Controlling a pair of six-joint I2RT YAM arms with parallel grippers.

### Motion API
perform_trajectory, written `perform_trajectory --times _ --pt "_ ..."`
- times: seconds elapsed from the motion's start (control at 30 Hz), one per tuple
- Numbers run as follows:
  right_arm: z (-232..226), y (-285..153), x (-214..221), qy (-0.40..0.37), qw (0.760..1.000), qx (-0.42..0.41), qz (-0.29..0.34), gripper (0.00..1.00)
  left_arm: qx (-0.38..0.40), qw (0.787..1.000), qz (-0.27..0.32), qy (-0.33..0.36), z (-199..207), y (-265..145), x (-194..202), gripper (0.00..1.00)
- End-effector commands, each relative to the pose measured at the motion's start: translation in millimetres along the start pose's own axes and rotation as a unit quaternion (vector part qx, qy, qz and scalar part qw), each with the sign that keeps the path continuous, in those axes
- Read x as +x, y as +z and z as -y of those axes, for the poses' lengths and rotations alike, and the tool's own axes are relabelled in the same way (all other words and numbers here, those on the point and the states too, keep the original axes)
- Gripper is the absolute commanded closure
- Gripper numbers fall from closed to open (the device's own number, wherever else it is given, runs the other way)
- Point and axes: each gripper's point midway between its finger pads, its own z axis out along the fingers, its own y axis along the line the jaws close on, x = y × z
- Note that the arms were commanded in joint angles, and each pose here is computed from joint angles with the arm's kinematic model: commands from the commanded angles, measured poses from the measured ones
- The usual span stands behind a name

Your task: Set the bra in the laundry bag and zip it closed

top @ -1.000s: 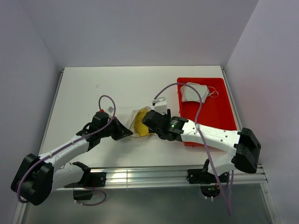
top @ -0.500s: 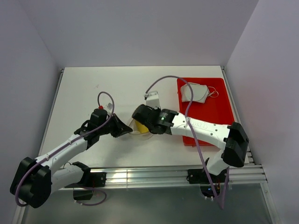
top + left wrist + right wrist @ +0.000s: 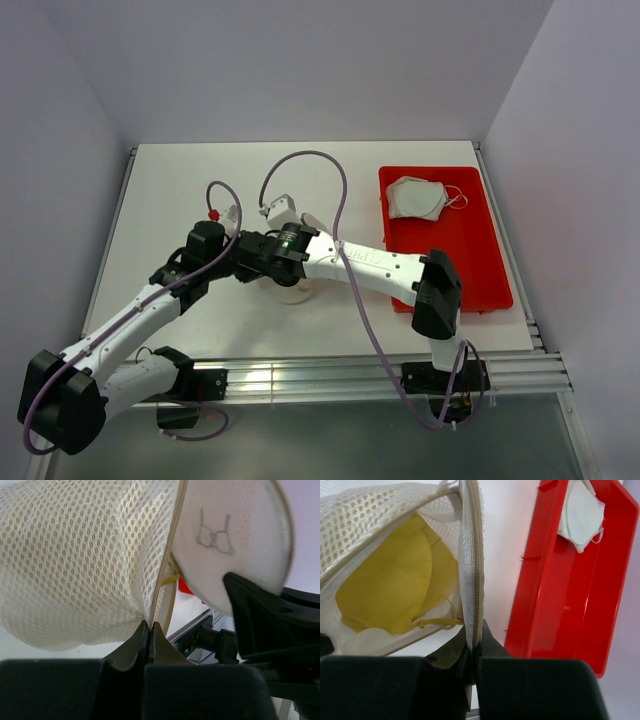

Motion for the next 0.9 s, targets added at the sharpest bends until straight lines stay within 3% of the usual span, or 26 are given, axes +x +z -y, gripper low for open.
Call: perform_trajectory --times 0.0,0.17,0.27,0.4,0.63,0.87 --pt "48 -20 -1 -0.02 0.999 0.037 0.008 1.0 0.011 1.0 -0.001 0.02 4 2 -2 1.0" --pt "41 -35 -18 -0.021 0.999 0.023 0.033 1.0 -0.004 1.0 -0.011 0.014 -10 14 2 1.0" --pt "63 -27 -18 0.036 0.999 0.021 0.013 1.0 -0.04 0.999 0.0 0.003 -35 21 4 1.0" --pt "85 -51 -36 0.084 0.996 -0.007 0.043 1.0 -0.062 0.997 -0.033 -0.015 -65 39 27 1.0" --pt "86 -71 -44 0.104 0.992 -0.043 0.058 1.0 -0.087 0.995 -0.05 0.021 -58 66 50 1.0" --pt "73 -25 -8 0.084 0.996 -0.003 0.013 1.0 -0.046 0.998 -0.019 0.028 -26 50 44 1.0"
